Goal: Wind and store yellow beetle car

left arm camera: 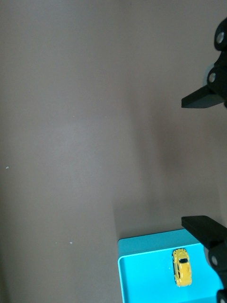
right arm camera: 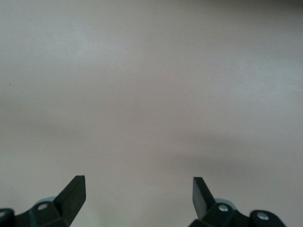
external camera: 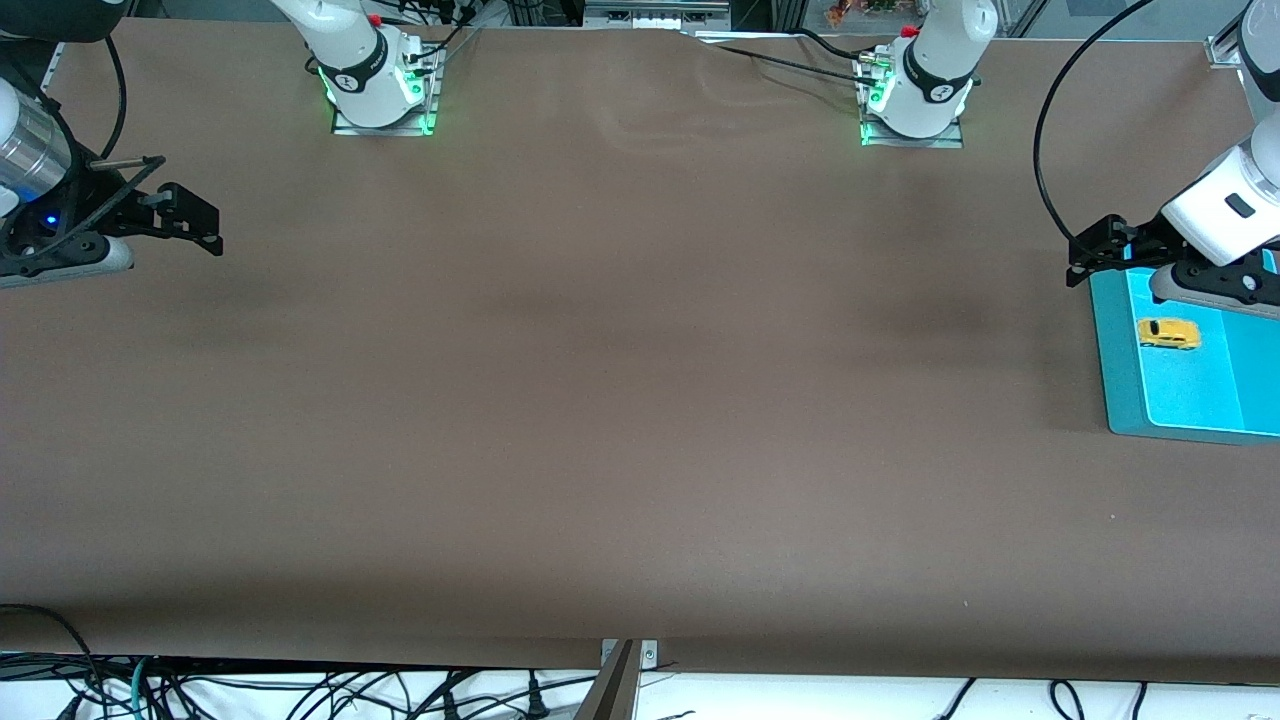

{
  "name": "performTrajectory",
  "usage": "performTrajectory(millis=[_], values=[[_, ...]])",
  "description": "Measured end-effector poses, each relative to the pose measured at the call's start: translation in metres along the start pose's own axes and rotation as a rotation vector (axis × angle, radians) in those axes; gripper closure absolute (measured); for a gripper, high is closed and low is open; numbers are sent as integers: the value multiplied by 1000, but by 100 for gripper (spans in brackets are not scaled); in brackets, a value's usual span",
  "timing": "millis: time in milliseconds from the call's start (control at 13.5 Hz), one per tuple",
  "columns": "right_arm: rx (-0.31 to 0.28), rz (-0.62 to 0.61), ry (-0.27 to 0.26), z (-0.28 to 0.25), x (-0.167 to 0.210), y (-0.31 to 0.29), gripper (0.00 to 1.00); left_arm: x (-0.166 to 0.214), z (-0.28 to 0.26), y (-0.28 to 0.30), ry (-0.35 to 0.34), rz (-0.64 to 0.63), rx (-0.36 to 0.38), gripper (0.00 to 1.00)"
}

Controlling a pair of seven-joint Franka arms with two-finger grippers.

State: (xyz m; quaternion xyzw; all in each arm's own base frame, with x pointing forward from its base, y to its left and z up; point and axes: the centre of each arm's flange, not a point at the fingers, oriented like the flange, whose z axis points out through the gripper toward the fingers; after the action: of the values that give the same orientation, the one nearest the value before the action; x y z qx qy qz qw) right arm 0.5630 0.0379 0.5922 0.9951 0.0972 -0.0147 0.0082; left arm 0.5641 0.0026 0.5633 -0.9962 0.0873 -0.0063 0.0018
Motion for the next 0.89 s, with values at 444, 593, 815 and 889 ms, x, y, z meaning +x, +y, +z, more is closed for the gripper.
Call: performTrajectory(millis=[444,593,815,889], values=[[0,-7,2,-1,0,1,0,-4,3,-1,-33,-29,-6,0],[0,-6,2,-1,0,3,0,-5,4,-6,-37,-40,-6,0],[0,-5,3,-1,0,4,0,-5,3,-9,-36,-43,-6,0],[0,-5,3,-1,0,4,0,-4,2,-8,-33,-43,-6,0]])
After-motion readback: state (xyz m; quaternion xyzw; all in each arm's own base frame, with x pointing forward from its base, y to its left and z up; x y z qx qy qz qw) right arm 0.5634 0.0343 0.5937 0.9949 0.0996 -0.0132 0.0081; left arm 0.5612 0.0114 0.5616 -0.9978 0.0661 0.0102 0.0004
